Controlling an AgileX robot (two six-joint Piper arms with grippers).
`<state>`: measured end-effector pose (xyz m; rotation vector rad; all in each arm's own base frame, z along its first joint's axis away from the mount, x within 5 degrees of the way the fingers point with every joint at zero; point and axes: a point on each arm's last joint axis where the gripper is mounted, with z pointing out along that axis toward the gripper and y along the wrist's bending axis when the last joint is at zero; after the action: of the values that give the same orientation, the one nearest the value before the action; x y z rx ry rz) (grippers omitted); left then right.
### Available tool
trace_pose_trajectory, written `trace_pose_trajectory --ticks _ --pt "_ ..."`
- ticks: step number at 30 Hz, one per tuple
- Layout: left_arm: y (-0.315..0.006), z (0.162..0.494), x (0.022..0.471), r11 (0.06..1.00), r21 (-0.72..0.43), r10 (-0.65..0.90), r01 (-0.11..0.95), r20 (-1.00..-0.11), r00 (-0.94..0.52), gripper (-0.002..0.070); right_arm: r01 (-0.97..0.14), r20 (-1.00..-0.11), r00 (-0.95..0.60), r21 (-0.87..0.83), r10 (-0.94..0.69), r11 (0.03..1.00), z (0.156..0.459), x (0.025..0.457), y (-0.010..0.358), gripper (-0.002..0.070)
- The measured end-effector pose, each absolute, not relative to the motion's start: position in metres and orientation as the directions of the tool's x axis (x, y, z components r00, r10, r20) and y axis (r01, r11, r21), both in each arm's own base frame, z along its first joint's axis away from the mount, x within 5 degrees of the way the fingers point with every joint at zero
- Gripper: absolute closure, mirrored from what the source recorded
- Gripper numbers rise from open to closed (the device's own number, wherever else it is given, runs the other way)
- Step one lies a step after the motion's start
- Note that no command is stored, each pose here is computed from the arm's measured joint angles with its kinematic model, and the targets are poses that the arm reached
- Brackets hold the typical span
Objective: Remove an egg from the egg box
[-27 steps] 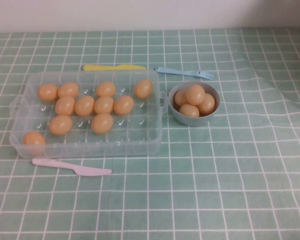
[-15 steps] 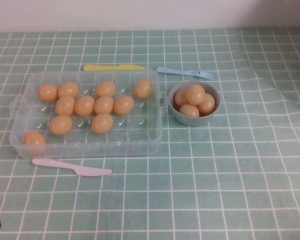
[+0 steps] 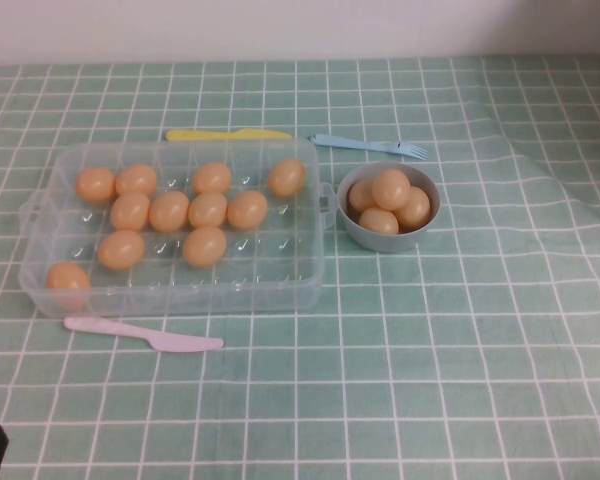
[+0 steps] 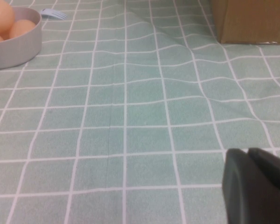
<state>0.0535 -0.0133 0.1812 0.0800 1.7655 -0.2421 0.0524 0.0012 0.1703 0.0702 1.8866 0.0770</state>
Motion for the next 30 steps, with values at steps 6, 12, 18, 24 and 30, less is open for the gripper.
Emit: trace_pose_trajectory --ticks 6,12,18,24,30 --pt "-0.016 0.186 0.054 0.926 -0.334 -0.298 0.177 -0.933 -0.202 0.0679 0.01 -0.946 -0.311 0.089 0.087 0.996 0.17 0.052 0.001 0.0694" --pt "-0.016 0.192 0.054 0.859 -0.482 -0.455 0.173 -0.873 -0.174 0.0679 0.01 -0.946 -0.311 0.089 0.087 0.996 0.17 0.052 0.001 0.0694" --pt "-0.013 0.197 0.055 0.859 -0.482 -0.469 0.175 -0.876 -0.108 0.0679 0.01 -0.946 -0.311 0.089 0.087 0.996 0.17 0.052 0.001 0.0694" --pt "-0.013 0.2 0.056 0.831 -0.53 -0.519 0.173 -0.848 -0.104 0.0679 0.01 -0.946 -0.311 0.089 0.087 0.996 0.17 0.052 0.001 0.0694" --pt "-0.021 0.234 0.069 0.844 -0.516 -0.467 0.144 -0.84 -0.275 0.0679 0.01 -0.946 -0.311 0.089 0.087 0.996 0.17 0.052 0.001 0.0694"
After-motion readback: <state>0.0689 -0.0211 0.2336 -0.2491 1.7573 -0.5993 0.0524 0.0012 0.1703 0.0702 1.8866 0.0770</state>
